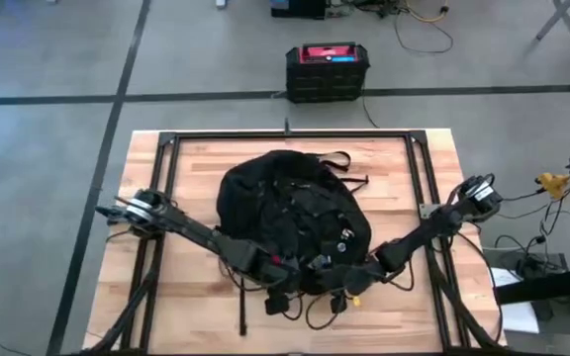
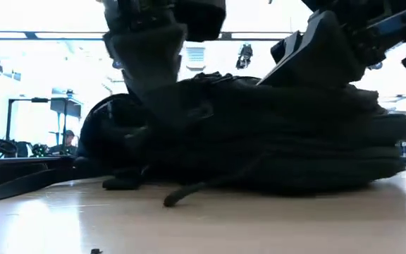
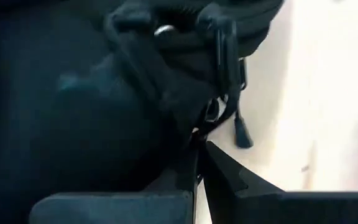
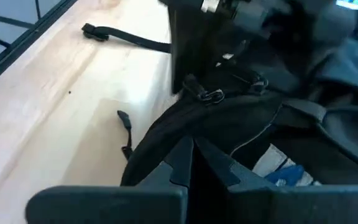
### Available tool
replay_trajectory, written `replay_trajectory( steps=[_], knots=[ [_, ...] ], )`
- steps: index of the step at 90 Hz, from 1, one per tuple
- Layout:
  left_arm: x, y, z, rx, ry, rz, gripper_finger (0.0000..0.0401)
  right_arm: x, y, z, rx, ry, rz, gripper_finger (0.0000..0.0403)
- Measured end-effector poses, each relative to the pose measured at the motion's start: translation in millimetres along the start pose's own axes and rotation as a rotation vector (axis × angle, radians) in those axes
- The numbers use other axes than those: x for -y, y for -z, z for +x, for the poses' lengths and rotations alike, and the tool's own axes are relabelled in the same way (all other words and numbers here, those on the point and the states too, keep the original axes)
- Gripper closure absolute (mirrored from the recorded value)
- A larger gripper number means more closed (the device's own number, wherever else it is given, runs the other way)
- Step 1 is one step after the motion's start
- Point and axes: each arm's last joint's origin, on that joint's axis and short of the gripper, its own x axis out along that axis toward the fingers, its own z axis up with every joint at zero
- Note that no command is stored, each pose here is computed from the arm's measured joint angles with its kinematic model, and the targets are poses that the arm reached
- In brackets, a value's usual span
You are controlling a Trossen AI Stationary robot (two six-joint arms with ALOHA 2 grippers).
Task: Unpack backpack
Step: Close the black backpack
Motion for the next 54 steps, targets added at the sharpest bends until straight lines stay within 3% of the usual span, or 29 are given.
replay_trajectory(
  steps=[11, 28, 54],
  knots=[
    [-4.9, 5.7, -7.3, -0.045, -0.068, -0.001, 0.0401, -2.6, 6.1, 5.8, -0.016, -0.022, 0.043, 0.0403],
    [-11.8, 13.2, -11.6, -0.092, -0.157, -0.017, 0.0401, -10.0, 18.6, 6.5, -0.083, -0.054, -0.016, 0.0403],
    [-7.6, 8.4, -6.3, -0.015, -0.102, -0.017, 0.0401, -12.8, 13.3, -6.4, -0.071, -0.08, -0.034, 0.0403]
  ],
)
